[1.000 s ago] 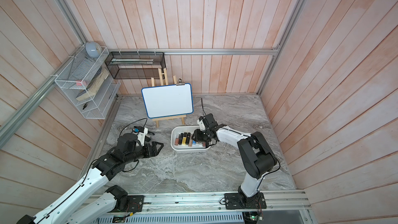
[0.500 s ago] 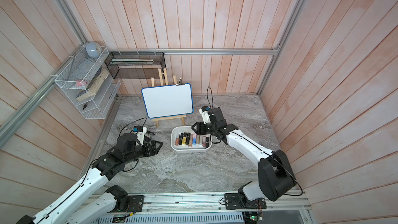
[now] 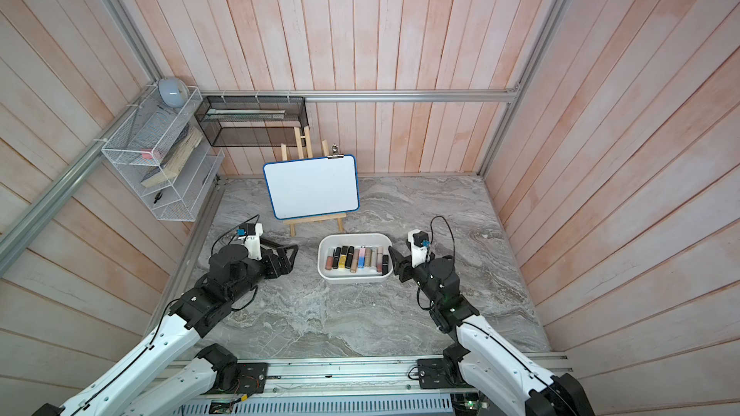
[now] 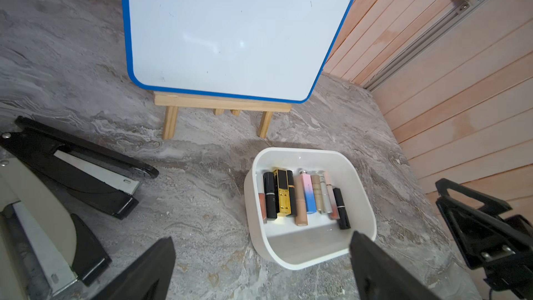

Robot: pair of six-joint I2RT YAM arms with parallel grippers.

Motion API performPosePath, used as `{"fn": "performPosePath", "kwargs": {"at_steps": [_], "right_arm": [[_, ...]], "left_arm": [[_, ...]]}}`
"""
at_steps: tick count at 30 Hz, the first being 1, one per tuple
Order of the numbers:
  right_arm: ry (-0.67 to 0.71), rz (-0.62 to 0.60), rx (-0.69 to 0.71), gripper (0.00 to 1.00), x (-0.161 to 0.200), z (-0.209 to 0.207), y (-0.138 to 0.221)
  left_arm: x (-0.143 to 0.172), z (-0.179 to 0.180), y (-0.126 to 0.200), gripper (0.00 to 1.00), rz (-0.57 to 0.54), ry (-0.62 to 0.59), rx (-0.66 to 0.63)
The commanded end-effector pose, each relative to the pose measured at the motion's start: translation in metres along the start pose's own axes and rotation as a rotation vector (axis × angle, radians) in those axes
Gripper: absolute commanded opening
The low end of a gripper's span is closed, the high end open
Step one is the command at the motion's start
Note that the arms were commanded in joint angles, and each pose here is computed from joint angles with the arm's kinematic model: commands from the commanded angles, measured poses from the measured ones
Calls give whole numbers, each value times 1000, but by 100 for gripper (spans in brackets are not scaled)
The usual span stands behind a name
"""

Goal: Put the lipstick into the storage box
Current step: Reset both arms

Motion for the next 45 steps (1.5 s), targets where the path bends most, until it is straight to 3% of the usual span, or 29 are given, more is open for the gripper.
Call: {"fn": "performPosePath", "kwargs": {"at_steps": [1,5,10,15,25,34,37,45], "right_arm": [[81,-235,192,65,-51,-27,15],[127,-191,351,65,-45,-51,17],[124,-154,530,66,-31,-95,21],[63,-124,663,66,-8,-139,25],[51,-100,742,66,25,-172,28],[33,-104,730,66,40,-178,20],[37,-116,721,66,47,-176,21],[43,-113,708,66,49,-177,16]], "left_arm": [[-21,9,3,100,-181,-34,-25],[-32,19,12,100,-343,-88,-43],[-52,44,29,100,-556,-106,-179],[-68,55,30,100,-624,-197,-298],[-86,85,7,100,-598,-256,-356],[-73,129,-12,100,-575,-252,-378],[-66,130,-17,99,-597,-311,-356],[-49,151,-47,100,-503,-402,-415]]}}
Point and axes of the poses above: each gripper's point midway between its finger pads, its own y axis back along the fingers, its own z axis along the line the jaws close on, x = y × z, the point moved 2 cm from there along y, back along the fingers, and after that the axes turned 5 degrees about y, right-handed, at the moved point
